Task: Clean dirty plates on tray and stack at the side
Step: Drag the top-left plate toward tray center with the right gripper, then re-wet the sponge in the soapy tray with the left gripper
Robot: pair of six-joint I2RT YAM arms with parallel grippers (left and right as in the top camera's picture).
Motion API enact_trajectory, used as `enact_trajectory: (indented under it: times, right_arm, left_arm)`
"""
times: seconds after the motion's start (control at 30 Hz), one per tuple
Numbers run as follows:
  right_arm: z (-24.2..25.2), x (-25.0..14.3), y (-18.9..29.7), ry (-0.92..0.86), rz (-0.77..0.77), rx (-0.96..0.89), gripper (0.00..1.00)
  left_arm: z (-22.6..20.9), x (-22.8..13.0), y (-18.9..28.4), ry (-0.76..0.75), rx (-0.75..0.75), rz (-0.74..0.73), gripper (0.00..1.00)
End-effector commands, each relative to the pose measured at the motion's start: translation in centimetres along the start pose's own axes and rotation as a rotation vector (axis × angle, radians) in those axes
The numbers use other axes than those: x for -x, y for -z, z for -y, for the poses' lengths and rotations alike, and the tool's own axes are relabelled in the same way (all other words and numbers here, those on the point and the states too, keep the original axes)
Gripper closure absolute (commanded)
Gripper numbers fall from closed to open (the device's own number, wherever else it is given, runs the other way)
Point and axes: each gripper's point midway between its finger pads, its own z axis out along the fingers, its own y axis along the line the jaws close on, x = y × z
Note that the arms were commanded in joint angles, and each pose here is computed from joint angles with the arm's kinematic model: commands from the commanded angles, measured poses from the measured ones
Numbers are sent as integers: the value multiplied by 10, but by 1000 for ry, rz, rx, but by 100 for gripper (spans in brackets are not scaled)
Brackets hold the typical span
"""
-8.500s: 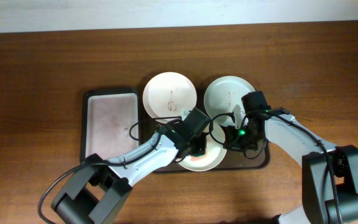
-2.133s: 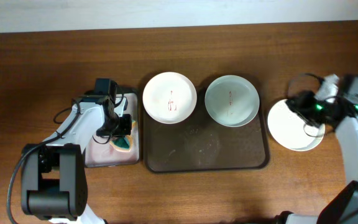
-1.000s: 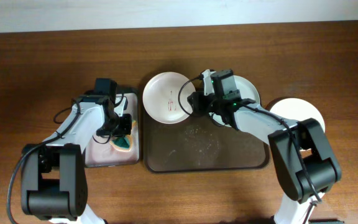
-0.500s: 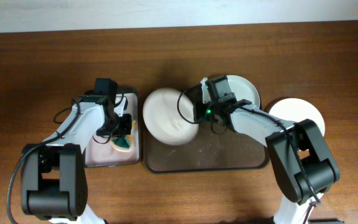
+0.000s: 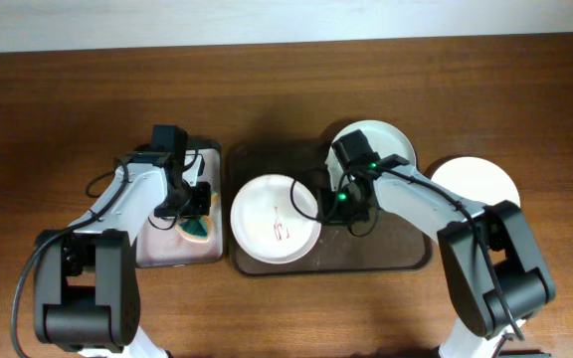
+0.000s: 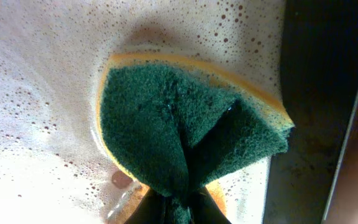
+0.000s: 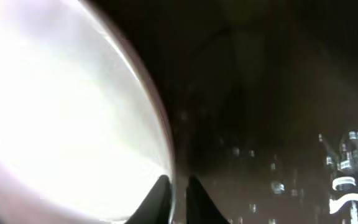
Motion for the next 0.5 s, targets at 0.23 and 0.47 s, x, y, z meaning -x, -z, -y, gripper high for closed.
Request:
enact_trajectory:
  times: [0.23, 0.47]
  right_arm:
    - [-1, 28, 15, 55, 157, -63, 71]
    - [16, 22, -5, 34, 110, -119, 81]
  left_arm:
    - [2, 6, 1, 1, -12, 10, 91]
    - [2, 6, 1, 2, -12, 10, 93]
